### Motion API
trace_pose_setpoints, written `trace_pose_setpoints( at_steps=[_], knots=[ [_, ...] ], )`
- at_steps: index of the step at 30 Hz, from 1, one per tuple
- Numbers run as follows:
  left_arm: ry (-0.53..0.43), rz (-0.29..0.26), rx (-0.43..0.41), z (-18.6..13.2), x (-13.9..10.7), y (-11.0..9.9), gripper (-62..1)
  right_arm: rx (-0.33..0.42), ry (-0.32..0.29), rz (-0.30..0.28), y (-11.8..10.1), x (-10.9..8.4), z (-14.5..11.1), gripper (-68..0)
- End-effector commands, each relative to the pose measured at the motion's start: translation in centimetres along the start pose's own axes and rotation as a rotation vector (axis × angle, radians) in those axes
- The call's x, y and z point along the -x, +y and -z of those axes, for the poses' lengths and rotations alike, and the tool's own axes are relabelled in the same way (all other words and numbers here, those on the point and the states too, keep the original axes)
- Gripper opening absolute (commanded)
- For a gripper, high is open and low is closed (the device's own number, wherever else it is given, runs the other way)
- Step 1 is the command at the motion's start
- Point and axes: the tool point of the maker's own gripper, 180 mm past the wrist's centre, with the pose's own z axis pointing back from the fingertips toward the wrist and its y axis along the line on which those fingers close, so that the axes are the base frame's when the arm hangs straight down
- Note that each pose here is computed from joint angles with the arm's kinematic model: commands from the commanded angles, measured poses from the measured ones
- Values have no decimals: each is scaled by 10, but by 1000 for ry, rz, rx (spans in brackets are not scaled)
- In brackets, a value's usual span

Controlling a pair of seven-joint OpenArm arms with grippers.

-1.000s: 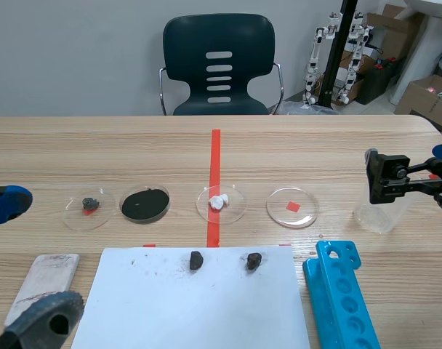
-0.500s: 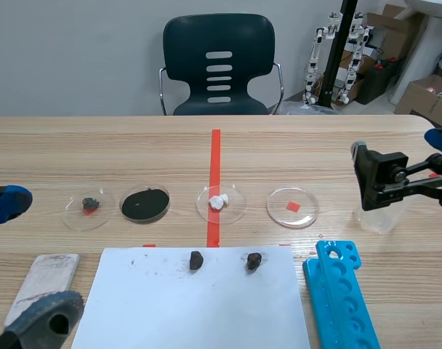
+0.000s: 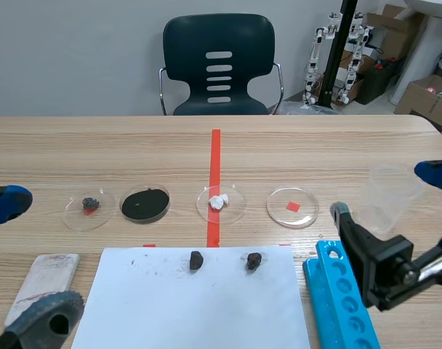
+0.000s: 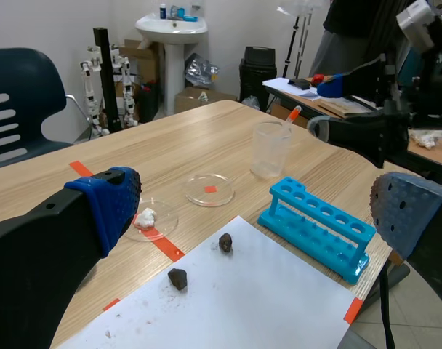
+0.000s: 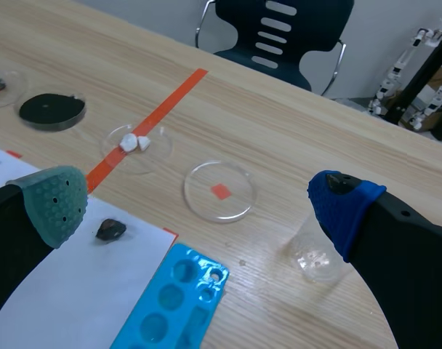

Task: Return to the home posture

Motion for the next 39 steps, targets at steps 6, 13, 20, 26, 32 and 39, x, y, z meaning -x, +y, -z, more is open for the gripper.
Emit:
trace_pose_setpoints(
  at_steps=[6,13,20,26,32,39],
  knots=[
    [-32,-7,-4,2,-6,-1,14,-62,-61,-50,19,-6,-22,-35],
    [-32,-7,-4,2,-6,-1,14,-106,-108,-46,34,-11,-40,-35],
    [-32,-7,-4,2,-6,-1,14,-142,-138,-42,46,-16,-54,-35],
    [-32,-7,-4,2,-6,-1,14,-170,-151,-39,55,-19,-64,-35],
    [-32,-7,-4,2,-6,-1,14,-193,-153,-51,61,-21,-68,-35],
    [-32,-7,-4,2,-6,-1,14,-204,-171,-35,66,-24,-75,-35]
  ],
)
